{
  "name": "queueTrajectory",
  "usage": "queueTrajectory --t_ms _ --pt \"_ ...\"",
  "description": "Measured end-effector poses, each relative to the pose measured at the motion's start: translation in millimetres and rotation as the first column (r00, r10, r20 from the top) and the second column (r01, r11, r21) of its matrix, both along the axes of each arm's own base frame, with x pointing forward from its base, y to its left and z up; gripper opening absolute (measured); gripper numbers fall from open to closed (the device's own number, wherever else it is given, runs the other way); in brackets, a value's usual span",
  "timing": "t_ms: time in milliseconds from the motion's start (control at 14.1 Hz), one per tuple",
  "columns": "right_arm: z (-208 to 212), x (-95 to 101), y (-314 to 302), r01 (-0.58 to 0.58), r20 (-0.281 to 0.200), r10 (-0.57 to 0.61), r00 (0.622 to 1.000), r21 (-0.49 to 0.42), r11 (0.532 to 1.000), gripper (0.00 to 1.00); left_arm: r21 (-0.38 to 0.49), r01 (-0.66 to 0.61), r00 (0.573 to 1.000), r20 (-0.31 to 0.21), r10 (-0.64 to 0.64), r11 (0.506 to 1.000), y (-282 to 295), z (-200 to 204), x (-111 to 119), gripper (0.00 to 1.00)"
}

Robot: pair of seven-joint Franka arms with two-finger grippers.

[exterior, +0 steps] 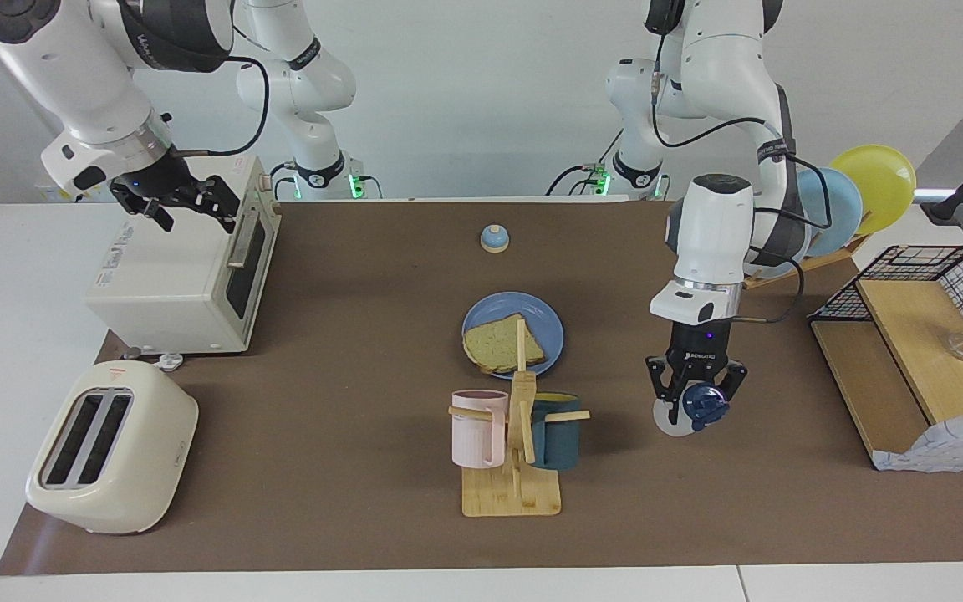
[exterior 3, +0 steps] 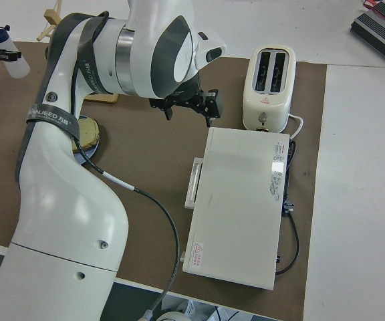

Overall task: Put bread on plate and add seasoning
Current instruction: 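Carry the bottle back beside the mug rack with the left gripper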

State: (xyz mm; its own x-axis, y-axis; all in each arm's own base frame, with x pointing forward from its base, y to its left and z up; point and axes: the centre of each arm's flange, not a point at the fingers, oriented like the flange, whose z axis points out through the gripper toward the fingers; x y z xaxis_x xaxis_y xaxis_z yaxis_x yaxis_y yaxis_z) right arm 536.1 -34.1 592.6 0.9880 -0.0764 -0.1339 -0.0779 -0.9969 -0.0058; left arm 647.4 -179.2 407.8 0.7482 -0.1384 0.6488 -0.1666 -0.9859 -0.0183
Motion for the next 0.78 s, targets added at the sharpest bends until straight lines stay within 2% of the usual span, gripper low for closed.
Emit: queueTrajectory --t_ms 284,781 --pt "0.0 0.0 0.0 0.0 0.0 0.0 1.0 0.0 1.0 1.0 -0.079 -0.021 0.997 0.077 0.027 0.997 -2.7 -31.7 2.6 0.41" --pt "0.0 0.0 0.0 0.0 0.0 0.0 1.0 0.0 1.0 1.0 -0.123 0.007 0.984 0.178 0.016 0.992 2.3 -83.6 6.9 0.41"
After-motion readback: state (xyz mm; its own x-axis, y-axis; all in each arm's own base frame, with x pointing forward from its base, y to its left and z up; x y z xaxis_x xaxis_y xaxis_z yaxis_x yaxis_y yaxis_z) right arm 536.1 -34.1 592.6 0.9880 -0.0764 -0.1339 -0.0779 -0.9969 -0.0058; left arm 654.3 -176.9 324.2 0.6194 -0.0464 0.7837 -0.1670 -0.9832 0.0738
